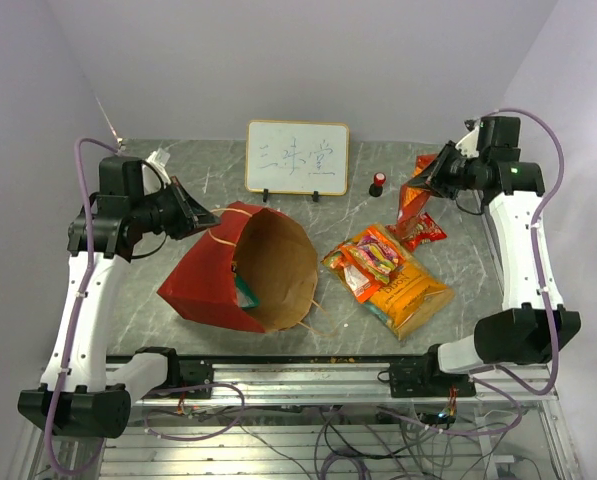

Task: Take the snacks out of the paper bag
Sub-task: Place the snack at the center of the board, then adjust the paper bag at the center of the board.

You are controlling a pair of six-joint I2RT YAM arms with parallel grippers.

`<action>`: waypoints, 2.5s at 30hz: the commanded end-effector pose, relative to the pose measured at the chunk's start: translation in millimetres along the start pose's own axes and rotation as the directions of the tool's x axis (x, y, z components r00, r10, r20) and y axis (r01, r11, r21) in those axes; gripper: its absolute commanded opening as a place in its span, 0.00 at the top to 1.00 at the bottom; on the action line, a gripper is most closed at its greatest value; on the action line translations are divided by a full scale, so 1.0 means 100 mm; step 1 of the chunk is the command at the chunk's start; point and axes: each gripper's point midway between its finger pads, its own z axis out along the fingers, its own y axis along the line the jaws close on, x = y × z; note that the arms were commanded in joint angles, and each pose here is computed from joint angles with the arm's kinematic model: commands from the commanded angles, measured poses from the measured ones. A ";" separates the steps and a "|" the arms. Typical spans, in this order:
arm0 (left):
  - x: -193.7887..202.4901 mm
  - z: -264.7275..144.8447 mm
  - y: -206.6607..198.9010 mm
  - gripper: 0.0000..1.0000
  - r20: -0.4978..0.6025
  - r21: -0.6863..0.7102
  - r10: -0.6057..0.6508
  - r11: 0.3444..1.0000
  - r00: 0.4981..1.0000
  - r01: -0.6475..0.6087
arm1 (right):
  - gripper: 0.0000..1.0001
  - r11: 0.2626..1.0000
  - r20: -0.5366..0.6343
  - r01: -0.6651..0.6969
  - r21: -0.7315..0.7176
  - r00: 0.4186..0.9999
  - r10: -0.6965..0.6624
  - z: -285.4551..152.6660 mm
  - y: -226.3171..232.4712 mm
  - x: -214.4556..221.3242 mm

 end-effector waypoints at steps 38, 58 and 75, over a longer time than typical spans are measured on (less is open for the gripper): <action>0.07 -0.06 -0.03 0.93 -0.048 0.006 0.055 0.998 0.997 -0.055 | 0.71 0.876 -0.063 -0.225 0.427 0.959 0.277 -0.04 -1.58 1.60; 0.05 -0.17 0.04 0.93 -0.020 -0.077 0.044 0.996 0.999 -0.045 | 0.19 0.890 0.052 0.354 0.289 0.922 -0.384 -0.24 -0.70 0.48; -0.43 -0.22 -0.05 0.93 0.056 -0.177 0.137 0.976 0.989 -0.125 | 0.17 0.612 0.012 0.503 -0.610 0.779 -0.627 0.96 0.97 2.20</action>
